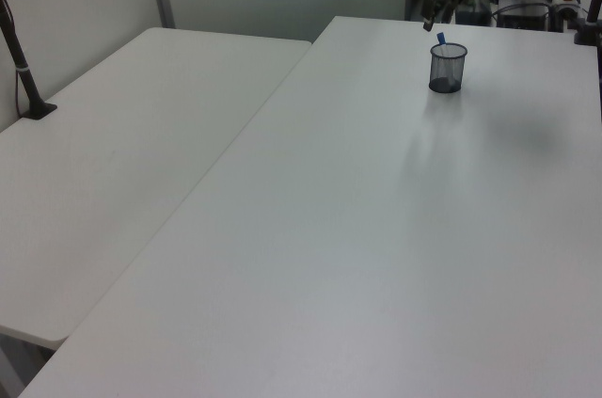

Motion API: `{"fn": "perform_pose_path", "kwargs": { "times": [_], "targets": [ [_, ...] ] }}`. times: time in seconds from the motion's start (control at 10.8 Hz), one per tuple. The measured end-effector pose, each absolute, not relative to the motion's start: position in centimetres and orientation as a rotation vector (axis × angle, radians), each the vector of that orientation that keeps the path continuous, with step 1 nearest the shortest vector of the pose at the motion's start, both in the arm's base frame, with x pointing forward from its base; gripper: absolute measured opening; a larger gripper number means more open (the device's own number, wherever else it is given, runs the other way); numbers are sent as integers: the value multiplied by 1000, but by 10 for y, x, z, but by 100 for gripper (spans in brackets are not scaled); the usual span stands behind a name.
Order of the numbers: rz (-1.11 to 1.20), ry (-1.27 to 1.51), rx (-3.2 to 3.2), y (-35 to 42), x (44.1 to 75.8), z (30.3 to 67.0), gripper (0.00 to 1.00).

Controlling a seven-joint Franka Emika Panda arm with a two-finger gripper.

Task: Remove the marker
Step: 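Lower the gripper and close it on the blue-capped marker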

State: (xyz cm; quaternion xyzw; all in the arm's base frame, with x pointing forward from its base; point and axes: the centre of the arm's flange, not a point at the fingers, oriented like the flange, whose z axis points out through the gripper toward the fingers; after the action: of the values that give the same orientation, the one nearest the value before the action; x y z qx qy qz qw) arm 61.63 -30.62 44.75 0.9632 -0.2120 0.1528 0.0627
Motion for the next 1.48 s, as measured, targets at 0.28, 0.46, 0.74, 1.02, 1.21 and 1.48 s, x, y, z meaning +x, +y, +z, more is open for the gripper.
{"fn": "perform_pose_path", "kwargs": {
  "times": [0.28, 0.46, 0.74, 1.02, 1.21, 1.48],
  "targets": [
    [449, -628, 2914, -312, 618, 431, 67],
    [470, -617, 2909, -314, 621, 425, 57],
    [474, -579, 2886, -322, 620, 422, 53],
    [461, -578, 2886, -327, 618, 417, 58],
    [475, -578, 2882, -327, 619, 423, 69],
    [462, -546, 2888, -327, 617, 419, 57]
  ]
}}
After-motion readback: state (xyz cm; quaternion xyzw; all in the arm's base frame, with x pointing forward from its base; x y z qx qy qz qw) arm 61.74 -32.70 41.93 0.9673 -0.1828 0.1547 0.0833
